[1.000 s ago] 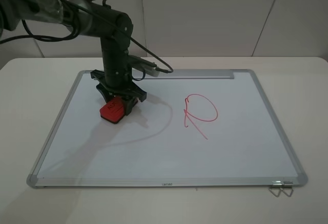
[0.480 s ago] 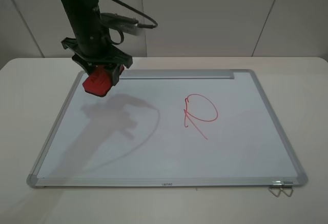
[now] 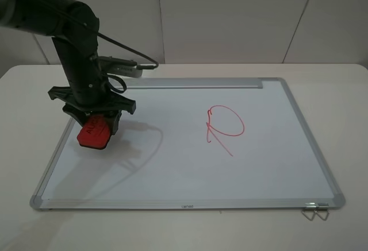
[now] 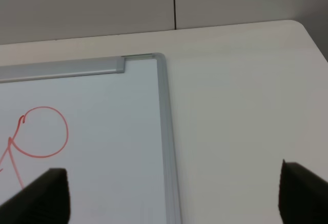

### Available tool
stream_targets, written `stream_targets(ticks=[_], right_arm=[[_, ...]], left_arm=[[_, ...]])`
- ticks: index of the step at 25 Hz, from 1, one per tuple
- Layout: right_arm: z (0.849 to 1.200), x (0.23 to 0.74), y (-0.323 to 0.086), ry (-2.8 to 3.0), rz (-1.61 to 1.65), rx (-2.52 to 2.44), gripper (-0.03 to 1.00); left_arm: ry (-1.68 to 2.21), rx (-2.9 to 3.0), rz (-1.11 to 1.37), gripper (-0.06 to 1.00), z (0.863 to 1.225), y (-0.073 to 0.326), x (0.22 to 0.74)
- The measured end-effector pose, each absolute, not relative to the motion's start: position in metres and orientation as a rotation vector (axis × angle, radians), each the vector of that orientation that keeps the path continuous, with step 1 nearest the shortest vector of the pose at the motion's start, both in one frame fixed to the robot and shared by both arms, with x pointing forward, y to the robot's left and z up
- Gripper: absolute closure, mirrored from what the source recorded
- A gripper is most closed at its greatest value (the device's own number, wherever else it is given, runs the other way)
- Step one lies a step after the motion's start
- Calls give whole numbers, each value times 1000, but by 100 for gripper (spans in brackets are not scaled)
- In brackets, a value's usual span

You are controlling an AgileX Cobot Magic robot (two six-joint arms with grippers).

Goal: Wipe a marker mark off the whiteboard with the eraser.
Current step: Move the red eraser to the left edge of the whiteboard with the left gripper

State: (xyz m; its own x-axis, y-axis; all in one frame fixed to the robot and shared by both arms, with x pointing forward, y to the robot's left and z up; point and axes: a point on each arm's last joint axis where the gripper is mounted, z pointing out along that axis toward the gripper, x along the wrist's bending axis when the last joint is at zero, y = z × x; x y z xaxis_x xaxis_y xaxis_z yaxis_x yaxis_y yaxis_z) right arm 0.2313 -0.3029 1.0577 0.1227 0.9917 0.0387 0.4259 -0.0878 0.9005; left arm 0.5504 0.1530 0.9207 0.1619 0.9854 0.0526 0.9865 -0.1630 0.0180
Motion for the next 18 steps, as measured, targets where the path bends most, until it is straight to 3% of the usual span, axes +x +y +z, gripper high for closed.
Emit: stream_targets(ticks=[18], right_arm=[[1058, 231, -303, 1407, 928, 1631, 24]], left_arm=[[-2159, -2273, -56, 37, 892, 170, 511]])
